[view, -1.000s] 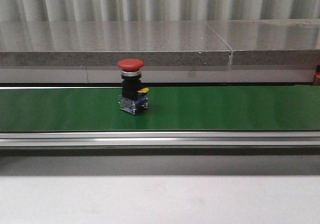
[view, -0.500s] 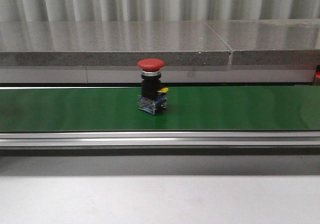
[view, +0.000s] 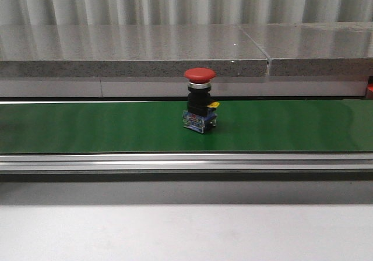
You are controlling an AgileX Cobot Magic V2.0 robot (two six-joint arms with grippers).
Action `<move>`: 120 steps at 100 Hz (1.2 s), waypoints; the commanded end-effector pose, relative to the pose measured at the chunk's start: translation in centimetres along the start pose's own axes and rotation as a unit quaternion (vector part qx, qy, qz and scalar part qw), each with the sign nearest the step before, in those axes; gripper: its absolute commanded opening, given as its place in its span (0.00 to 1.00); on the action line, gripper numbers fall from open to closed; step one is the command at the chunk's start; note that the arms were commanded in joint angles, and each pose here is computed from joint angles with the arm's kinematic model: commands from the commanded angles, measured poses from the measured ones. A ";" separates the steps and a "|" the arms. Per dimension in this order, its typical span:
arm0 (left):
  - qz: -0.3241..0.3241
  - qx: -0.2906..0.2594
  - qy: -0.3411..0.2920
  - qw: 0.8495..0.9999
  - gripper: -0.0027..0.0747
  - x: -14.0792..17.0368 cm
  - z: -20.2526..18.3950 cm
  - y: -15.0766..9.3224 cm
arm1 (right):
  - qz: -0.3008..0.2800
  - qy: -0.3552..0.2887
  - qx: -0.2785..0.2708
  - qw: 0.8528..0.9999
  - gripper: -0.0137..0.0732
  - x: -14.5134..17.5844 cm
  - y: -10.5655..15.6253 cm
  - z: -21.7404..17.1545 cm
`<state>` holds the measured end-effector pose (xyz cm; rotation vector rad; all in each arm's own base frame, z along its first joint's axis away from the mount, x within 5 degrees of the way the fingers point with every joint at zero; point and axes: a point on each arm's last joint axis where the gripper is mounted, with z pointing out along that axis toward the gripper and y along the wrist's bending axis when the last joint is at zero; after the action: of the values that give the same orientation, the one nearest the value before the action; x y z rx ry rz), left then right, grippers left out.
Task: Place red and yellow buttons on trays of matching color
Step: 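Set the yellow button on the belt and open the left gripper, then bring the right gripper over the red button on the belt, grasp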
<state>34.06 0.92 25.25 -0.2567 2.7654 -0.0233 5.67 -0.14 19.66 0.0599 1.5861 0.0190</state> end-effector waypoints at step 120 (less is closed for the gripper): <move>0.107 0.091 -0.281 0.949 0.90 8.1 -16.9 -2.5 | -0.005 -0.062 -0.001 0.998 0.08 -1.0 0.0 -0.2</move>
<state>22.89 -3.16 36.71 0.0614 2.3484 -0.1018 5.68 -0.14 19.74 0.0596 1.5777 0.0191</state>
